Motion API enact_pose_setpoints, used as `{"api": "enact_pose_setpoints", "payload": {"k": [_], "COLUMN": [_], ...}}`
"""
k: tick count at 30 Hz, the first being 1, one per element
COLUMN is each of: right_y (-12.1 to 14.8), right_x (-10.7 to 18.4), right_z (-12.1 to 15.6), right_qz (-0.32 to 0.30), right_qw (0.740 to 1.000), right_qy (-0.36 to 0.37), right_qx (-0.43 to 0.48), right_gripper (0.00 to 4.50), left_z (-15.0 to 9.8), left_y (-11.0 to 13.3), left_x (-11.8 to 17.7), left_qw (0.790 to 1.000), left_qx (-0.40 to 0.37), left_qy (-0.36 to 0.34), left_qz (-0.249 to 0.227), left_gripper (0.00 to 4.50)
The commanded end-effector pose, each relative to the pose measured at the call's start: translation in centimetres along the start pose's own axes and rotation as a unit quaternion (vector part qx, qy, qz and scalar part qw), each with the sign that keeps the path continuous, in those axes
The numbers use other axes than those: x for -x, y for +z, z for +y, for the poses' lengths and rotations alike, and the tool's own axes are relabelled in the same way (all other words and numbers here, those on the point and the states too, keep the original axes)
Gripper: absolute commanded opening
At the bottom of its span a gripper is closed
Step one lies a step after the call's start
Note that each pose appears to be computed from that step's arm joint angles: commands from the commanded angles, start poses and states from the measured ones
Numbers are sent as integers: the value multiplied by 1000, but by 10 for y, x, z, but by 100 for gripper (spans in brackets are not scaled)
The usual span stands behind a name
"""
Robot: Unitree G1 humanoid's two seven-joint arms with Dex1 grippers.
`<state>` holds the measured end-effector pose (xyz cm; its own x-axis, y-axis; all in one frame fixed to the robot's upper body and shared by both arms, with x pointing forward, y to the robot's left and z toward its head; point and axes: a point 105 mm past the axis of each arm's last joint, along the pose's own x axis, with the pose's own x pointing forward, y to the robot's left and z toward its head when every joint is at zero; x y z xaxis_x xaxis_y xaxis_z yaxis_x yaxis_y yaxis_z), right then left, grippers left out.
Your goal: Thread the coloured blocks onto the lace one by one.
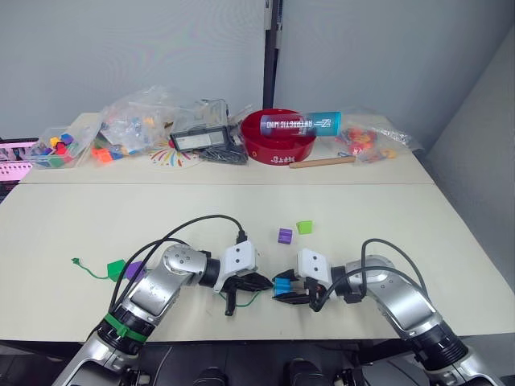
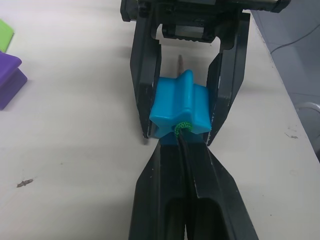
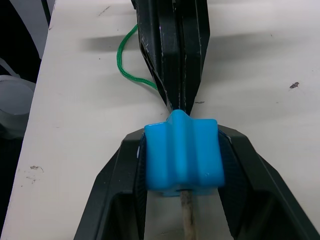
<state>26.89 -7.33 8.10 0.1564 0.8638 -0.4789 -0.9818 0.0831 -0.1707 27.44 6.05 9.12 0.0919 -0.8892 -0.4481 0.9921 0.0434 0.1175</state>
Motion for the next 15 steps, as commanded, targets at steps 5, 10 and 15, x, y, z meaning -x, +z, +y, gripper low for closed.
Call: {"api": "enact_pose_setpoints", "payload": {"k": [5, 10, 15], "right_y": [-10, 1, 13], "right_x": [0, 7, 20], "right_z": [1, -2, -1], "right_qz": [17, -1, -18], "right_qw": [1000, 1000, 999], "right_qy": [-3, -7, -11], "right_qx": [-27, -27, -25], "right_gripper": [186, 373, 448], "left_z": [10, 6, 2], "left_y": [5, 9, 14], "left_x": [14, 19, 13], "left_qw": [1000, 999, 999], "left_qx": [-21, -35, -44], "left_qy": [21, 7, -10], "left_qz": [1, 0, -7], "left_gripper": [177, 339, 342]}}
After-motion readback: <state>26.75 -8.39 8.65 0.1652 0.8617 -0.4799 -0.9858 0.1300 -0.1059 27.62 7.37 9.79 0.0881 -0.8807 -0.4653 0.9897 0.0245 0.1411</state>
